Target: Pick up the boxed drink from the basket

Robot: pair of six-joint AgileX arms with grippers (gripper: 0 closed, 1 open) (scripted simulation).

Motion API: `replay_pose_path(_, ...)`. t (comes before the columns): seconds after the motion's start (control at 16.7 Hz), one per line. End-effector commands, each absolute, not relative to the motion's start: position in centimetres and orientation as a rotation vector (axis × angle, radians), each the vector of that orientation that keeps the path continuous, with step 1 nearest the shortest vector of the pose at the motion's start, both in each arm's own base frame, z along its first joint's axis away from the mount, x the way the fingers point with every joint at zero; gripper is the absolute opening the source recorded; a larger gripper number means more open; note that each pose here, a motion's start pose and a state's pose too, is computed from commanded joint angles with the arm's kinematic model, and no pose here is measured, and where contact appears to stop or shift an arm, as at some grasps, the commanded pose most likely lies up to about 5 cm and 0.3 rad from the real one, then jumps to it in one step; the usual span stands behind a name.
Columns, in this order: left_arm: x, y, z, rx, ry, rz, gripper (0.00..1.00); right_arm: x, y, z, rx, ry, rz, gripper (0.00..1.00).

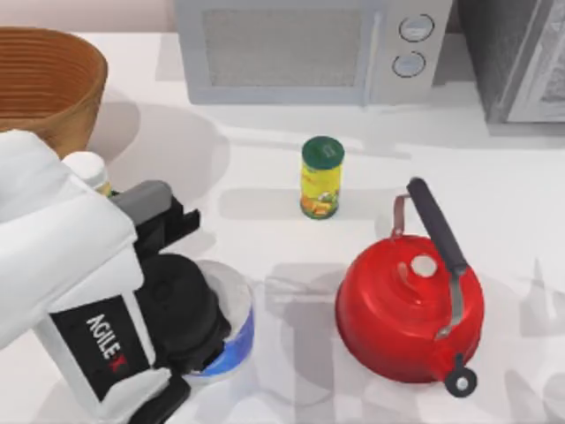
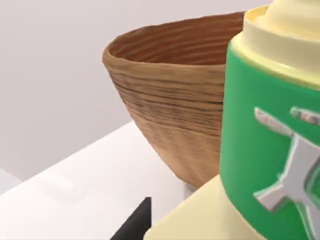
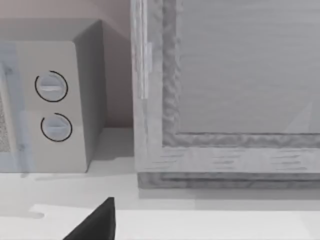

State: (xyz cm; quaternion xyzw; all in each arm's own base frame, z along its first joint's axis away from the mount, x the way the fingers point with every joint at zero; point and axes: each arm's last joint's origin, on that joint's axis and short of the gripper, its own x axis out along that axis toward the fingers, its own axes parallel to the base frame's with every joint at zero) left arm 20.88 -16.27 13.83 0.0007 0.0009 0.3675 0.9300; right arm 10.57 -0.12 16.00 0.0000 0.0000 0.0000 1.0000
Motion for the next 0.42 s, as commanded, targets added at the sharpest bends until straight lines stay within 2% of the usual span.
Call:
replay_pose_path(0.06,20.88,-16.27,13.83,0.001,0.002,0.753,0.98,10.57,-0.12,16.00,0.000,0.000,0.000,1.00)
replay_pose_path(0.12,20.88,-16.27,13.83,0.001,0.002,0.753,1.00,10.57,-0.12,16.00,0.000,0.000,0.000,1.00)
replay_pose_path(0.42,20.88,-16.27,13.83,0.001,0.002,0.753,1.00,10.57,-0.12,16.00,0.000,0.000,0.000,1.00)
